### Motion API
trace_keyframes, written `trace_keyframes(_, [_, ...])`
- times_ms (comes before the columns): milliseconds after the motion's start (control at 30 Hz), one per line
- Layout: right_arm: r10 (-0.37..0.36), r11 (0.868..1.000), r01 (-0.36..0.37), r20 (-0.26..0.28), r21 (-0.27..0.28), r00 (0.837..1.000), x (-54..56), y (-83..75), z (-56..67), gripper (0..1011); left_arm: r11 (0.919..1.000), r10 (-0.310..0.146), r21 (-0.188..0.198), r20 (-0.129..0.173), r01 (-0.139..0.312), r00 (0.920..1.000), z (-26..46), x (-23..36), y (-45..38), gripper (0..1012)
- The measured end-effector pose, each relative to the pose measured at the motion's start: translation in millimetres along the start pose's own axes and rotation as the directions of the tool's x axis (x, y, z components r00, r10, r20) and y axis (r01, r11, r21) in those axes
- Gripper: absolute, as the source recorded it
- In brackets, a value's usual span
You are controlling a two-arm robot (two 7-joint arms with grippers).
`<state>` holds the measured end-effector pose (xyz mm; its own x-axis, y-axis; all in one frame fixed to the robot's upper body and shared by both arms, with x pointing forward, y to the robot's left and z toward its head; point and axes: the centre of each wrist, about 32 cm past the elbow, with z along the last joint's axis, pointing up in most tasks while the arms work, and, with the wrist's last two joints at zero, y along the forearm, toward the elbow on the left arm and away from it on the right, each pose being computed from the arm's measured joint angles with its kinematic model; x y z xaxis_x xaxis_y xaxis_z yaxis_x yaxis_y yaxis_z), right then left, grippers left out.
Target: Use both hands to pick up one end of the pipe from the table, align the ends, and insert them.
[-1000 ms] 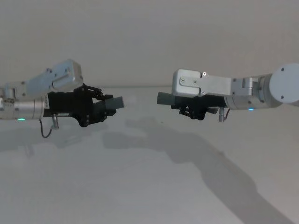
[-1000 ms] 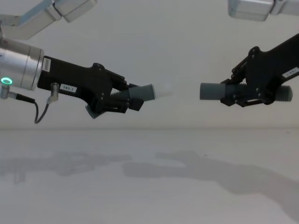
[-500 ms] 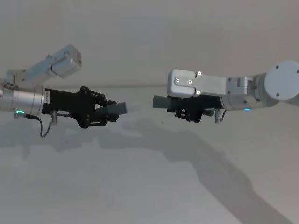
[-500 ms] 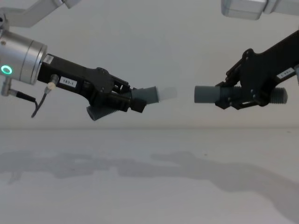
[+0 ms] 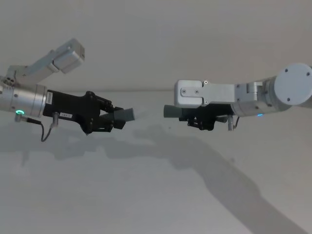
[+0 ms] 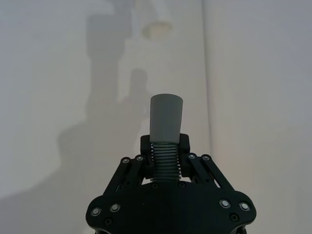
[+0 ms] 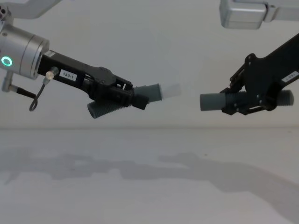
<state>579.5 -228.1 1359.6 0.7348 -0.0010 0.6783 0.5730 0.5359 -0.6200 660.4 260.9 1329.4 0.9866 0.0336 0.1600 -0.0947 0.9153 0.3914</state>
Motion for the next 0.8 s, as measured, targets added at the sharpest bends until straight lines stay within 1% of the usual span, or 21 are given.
trace_keyframes(33, [0.0,1.0,0.0,0.0,0.0,1.0,0.0,0.0,0.0,286,1.0,0.0,0.0,0.0,0.0,1.0,0.0,0.0,0.0,358])
trace_keyframes(133, [-0.008,1.0,0.008,0.022,-0.023,1.0,1.8,-4.0,0.9,286,0.9999,-0.013,-0.002,-0.014,0.013,0.9998,0.9,1.6,0.1,358])
trace_keyframes(367, [-0.01,0.999,0.012,0.045,-0.049,0.999,4.3,-11.8,3.6,286,0.9997,-0.024,-0.005,-0.025,0.024,0.9994,1.7,2.9,0.2,358])
trace_keyframes(633, [0.011,0.998,-0.007,0.056,-0.057,0.998,5.4,-19.0,8.4,286,0.9994,-0.033,-0.007,-0.033,0.033,0.9989,2.5,3.9,0.4,358])
trace_keyframes(800, [0.027,0.998,-0.024,0.062,-0.059,0.998,4.9,-20.4,11.1,286,0.9993,-0.036,-0.008,-0.037,0.035,0.9987,2.7,4.4,0.7,358])
